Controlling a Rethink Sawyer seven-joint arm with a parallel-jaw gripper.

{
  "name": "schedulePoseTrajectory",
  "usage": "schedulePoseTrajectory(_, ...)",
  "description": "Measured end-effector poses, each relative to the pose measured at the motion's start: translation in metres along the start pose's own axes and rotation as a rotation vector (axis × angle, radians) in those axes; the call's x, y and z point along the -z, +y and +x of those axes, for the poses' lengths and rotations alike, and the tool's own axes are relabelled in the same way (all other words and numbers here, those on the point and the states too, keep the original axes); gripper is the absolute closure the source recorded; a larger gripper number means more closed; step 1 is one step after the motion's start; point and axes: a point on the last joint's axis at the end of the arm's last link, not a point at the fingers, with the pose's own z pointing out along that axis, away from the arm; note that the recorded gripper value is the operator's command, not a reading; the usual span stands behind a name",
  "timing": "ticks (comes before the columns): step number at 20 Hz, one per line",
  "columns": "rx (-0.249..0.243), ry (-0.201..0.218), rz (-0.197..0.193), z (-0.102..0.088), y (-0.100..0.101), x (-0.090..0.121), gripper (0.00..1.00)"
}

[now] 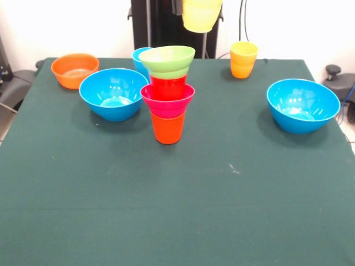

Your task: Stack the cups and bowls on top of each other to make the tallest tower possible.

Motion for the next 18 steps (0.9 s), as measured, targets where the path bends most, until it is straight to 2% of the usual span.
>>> schedulePoseTrajectory(6,0.000,-0.007,-0.005,-0.0017,-0.0027,0.0018,1.00)
schedulePoseTrajectory(11,0.034,-0.009,0.013,-0.0001,-0.0024,-0.0004,1.00)
schedulePoseTrajectory(18,0.054,-0.006,0.023,0.0037,-0.0092,-0.0058,1.00)
